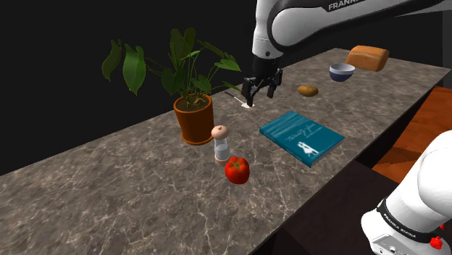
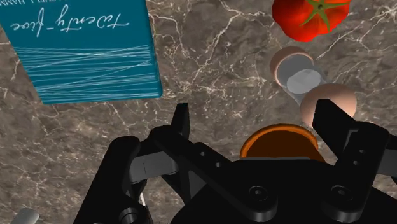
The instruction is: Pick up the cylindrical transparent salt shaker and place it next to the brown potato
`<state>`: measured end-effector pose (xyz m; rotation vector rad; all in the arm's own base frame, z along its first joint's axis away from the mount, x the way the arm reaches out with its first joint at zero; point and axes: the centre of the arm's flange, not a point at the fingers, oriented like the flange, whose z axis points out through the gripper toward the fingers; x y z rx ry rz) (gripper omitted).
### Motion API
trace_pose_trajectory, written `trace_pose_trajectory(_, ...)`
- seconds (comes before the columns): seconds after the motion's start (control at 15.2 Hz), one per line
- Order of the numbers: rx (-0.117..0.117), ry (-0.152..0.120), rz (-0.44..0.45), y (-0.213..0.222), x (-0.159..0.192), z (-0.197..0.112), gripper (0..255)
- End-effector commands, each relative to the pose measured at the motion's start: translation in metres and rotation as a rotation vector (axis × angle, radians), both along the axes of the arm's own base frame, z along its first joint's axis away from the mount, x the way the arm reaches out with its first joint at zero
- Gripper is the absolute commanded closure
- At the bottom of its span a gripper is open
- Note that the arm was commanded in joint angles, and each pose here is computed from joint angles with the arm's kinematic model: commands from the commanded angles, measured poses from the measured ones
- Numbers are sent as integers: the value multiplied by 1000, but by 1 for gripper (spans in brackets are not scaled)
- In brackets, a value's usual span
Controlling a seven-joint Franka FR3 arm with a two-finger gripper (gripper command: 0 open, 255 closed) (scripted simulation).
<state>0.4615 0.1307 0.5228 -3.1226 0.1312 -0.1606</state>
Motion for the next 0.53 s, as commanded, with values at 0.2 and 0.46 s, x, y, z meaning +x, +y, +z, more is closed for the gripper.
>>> trace_pose_trajectory(0.2,0,14,-11,47,40,-34,0)
trace_pose_trajectory(0.46,-2,25,-19,82,73,-59,0)
